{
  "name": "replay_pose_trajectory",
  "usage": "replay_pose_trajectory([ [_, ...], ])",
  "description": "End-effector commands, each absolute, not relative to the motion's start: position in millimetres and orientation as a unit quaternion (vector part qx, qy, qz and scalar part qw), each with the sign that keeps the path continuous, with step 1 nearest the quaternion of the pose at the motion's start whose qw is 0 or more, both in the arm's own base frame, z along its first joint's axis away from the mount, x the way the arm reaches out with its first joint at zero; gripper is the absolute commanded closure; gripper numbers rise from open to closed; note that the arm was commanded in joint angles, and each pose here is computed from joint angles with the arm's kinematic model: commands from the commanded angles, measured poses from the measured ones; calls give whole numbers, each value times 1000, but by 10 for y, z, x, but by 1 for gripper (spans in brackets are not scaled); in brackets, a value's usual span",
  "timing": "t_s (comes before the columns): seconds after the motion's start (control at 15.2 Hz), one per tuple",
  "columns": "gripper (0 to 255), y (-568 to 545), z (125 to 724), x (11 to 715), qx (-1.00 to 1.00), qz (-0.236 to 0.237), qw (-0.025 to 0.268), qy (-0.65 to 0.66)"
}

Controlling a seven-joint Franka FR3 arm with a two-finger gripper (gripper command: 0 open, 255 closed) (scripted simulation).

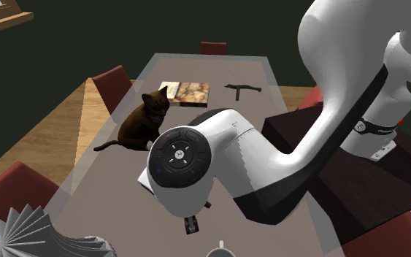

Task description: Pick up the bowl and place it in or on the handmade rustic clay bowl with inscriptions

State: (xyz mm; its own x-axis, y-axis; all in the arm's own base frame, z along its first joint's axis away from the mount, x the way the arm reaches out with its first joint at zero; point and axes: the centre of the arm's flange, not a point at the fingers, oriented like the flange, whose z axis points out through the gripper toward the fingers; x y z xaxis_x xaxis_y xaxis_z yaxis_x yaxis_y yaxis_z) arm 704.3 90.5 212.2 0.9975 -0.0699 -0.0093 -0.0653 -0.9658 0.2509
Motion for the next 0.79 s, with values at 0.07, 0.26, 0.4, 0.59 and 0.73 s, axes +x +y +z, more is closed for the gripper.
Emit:
replay_pose_trajectory([
  [0.07, 255, 911, 2286, 7054, 991, -9, 126, -34],
  [0.26, 255, 911, 2445, 7054, 991, -9, 126, -34],
  [0.4, 255, 911, 2550, 7054, 991, -9, 126, -34],
  [0.59, 255, 911, 2709, 7054, 991, -9, 126, -34],
  [0.73, 255, 911, 2814, 7054, 991, -9, 126, -34],
])
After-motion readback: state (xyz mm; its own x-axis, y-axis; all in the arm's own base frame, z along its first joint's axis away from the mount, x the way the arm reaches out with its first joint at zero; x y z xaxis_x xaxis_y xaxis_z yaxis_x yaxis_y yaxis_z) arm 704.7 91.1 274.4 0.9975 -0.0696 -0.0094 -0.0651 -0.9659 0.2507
